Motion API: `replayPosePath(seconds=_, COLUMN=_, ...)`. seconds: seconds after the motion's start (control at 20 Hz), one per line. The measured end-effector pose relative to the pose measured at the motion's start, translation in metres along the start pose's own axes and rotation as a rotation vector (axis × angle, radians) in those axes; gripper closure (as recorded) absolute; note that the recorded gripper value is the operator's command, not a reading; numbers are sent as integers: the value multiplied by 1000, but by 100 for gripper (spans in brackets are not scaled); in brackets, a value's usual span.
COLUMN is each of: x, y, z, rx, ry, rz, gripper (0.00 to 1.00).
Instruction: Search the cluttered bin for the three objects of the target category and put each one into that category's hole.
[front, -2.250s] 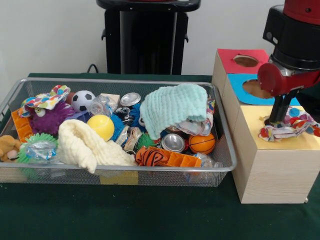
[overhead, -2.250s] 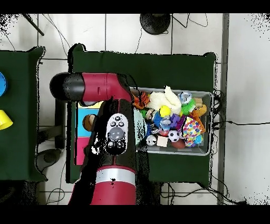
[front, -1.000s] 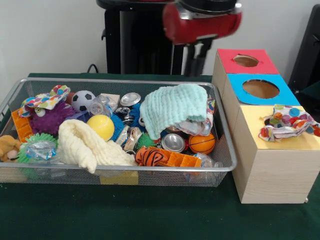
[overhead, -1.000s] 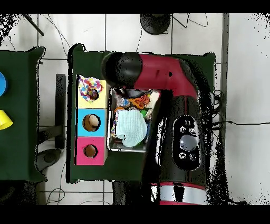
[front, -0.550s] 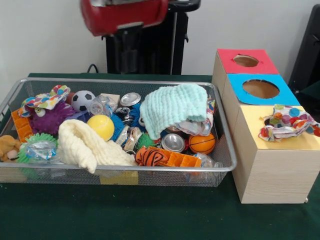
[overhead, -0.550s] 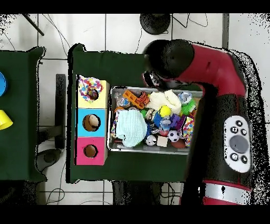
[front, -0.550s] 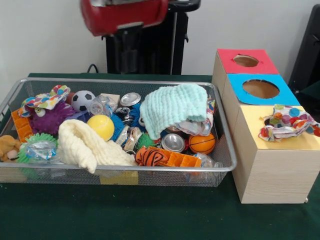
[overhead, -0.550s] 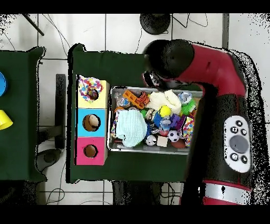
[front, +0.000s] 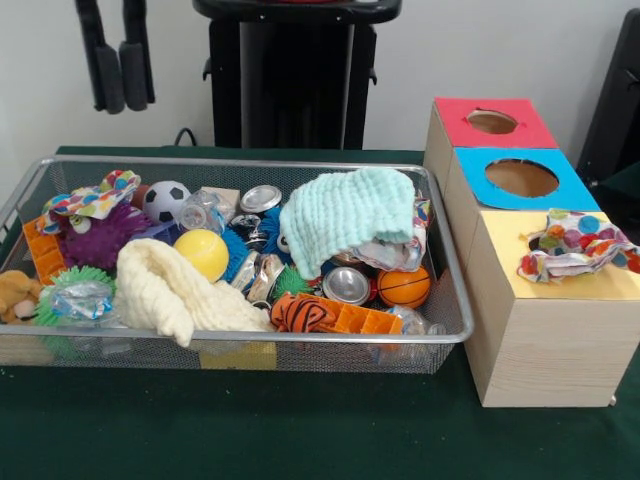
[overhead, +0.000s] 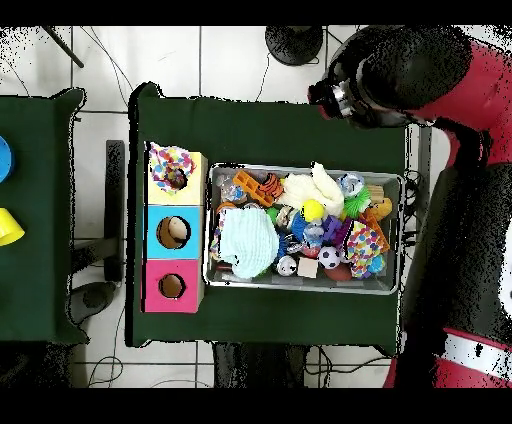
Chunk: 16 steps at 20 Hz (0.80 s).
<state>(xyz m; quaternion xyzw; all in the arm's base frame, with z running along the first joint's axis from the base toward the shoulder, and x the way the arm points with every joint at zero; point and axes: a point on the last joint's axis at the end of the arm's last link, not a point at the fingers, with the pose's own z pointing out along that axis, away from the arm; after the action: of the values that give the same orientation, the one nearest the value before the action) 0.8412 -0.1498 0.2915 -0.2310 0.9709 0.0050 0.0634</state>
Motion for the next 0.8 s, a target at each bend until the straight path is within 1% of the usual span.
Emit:
replayPosePath(seconds=0.1, x=-4, y=-5, z=-3, rx=-3, ry=-14, rz=-38, gripper=100)
replayPosePath(seconds=0.25, x=-9, y=-12, z=-5, rx=-6, ry=-39, rz=-122, gripper=100)
replayPosePath(seconds=0.3, x=-9, y=-15, z=-3, rx=-8, ry=-45, rz=-189, gripper=100)
replayPosePath(seconds=0.35, x=-8, y=-16, z=-1, rx=-8, ry=-43, rz=-214, gripper=100)
replayPosePath(seconds=0.4, x=-7, y=-16, z=0, rx=-8, ry=-42, rz=-226, gripper=100)
replayPosePath(seconds=0.5, x=-4, y=-18, z=4, rx=-8, ry=-35, rz=-277, gripper=100)
replayPosePath(seconds=0.55, x=2, y=-22, z=8, rx=-4, ry=-25, rz=-317, gripper=100)
replayPosePath(seconds=0.7, x=10, y=-29, z=13, rx=6, ry=-13, rz=-348, gripper=100)
replayPosePath(seconds=0.8, x=15, y=-34, z=16, rx=13, ry=-3, rz=-360, gripper=100)
